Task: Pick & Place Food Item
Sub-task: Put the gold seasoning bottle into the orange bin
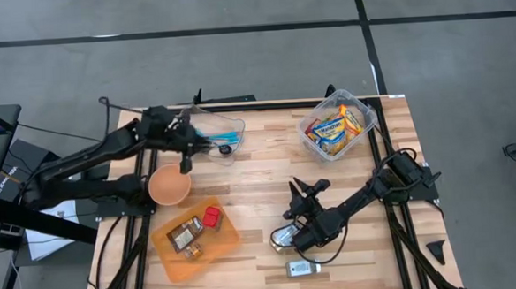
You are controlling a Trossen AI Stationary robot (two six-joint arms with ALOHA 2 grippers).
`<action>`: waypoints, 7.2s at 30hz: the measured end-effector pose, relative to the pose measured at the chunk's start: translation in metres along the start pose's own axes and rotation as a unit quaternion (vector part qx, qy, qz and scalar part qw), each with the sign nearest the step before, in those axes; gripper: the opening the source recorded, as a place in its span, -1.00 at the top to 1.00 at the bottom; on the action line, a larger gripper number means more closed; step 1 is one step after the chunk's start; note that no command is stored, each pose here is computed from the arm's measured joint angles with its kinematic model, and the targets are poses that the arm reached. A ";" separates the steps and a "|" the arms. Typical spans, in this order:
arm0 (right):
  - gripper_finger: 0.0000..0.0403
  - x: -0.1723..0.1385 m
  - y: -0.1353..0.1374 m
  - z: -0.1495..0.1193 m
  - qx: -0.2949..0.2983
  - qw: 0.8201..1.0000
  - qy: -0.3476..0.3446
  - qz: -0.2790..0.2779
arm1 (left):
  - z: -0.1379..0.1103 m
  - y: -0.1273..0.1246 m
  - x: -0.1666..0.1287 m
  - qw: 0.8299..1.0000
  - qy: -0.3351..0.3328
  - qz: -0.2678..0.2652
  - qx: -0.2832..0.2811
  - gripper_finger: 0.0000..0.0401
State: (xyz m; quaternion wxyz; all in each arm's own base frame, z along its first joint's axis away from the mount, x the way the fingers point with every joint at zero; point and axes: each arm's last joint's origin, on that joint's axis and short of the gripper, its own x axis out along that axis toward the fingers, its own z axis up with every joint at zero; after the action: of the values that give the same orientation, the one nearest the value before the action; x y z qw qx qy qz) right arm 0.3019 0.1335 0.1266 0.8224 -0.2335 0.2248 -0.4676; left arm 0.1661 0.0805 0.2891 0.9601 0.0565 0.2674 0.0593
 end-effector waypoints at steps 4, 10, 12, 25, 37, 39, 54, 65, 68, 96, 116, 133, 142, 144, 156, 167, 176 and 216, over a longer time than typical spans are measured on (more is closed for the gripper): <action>0.54 0.001 0.000 0.000 0.000 1.000 0.002 0.000 | 0.008 -0.016 -0.005 0.999 -0.033 -0.038 -0.004 0.80; 0.54 0.001 0.000 0.000 0.000 1.000 0.002 0.000 | 0.010 -0.039 0.013 0.989 -0.125 -0.080 -0.003 0.80; 0.54 0.001 0.000 0.000 -0.002 1.000 0.002 0.000 | 0.003 -0.050 0.022 0.983 -0.156 -0.098 0.012 0.80; 0.54 0.000 -0.001 0.000 -0.018 1.000 0.003 0.001 | -0.002 -0.109 0.024 0.902 -0.376 -0.209 0.041 0.80; 0.54 -0.002 -0.004 0.005 -0.053 0.997 0.044 0.030 | 0.001 -0.125 0.017 0.892 -0.403 -0.194 0.068 0.74; 0.54 -0.004 -0.008 0.015 -0.038 0.997 0.057 0.046 | -0.001 -0.125 0.019 0.901 -0.390 -0.174 0.075 0.67; 0.10 -0.058 -0.040 0.041 0.003 0.980 0.071 0.183 | -0.005 -0.149 0.013 0.908 -0.378 -0.116 0.137 -0.25; -0.47 -0.055 -0.022 0.043 -0.051 0.958 0.093 0.265 | -0.005 -0.150 0.012 0.912 -0.375 -0.099 0.132 -0.46; -0.50 -0.056 -0.020 0.042 -0.050 0.951 0.108 0.286 | -0.006 -0.150 0.012 0.913 -0.372 -0.099 0.132 -0.45; -0.91 -0.058 0.011 0.036 -0.045 0.878 0.205 0.431 | -0.007 -0.153 0.012 0.914 -0.368 -0.109 0.132 -0.45; -0.91 -0.047 0.015 0.021 -0.030 0.854 0.241 0.460 | -0.007 -0.153 0.012 0.915 -0.366 -0.110 0.133 -0.45; -0.66 -0.040 0.014 0.018 -0.035 0.855 0.248 0.454 | -0.008 -0.153 0.013 0.915 -0.364 -0.110 0.134 -0.45; -0.37 -0.040 0.014 0.018 -0.051 0.854 0.239 0.459 | -0.008 -0.153 0.013 0.917 -0.359 -0.111 0.136 -0.45; -0.37 -0.040 0.014 0.018 -0.056 0.855 0.236 0.459 | -0.010 -0.154 0.014 0.919 -0.350 -0.111 0.142 -0.45; -0.37 -0.040 0.012 0.026 -0.069 0.878 0.203 0.428 | -0.013 -0.152 0.017 0.929 -0.328 -0.082 0.151 -0.45; -0.37 -0.068 0.000 0.060 -0.092 0.914 0.137 0.371 | -0.019 -0.157 0.026 0.929 -0.299 -0.078 0.203 -0.45; -0.37 -0.095 -0.017 0.075 -0.081 0.944 0.095 0.306 | -0.012 -0.181 0.054 0.909 -0.297 -0.075 0.282 -0.45; -0.37 -0.096 -0.019 0.074 -0.065 0.953 0.086 0.282 | 0.019 -0.231 0.129 0.934 -0.179 -0.048 0.306 -0.85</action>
State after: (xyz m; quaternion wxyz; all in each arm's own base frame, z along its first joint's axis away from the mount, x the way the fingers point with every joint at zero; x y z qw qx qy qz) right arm 0.2878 0.2217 0.2109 0.8812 -0.1728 0.3813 -0.2198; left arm 0.3054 -0.1302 0.2076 0.9299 0.3445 0.0986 -0.0827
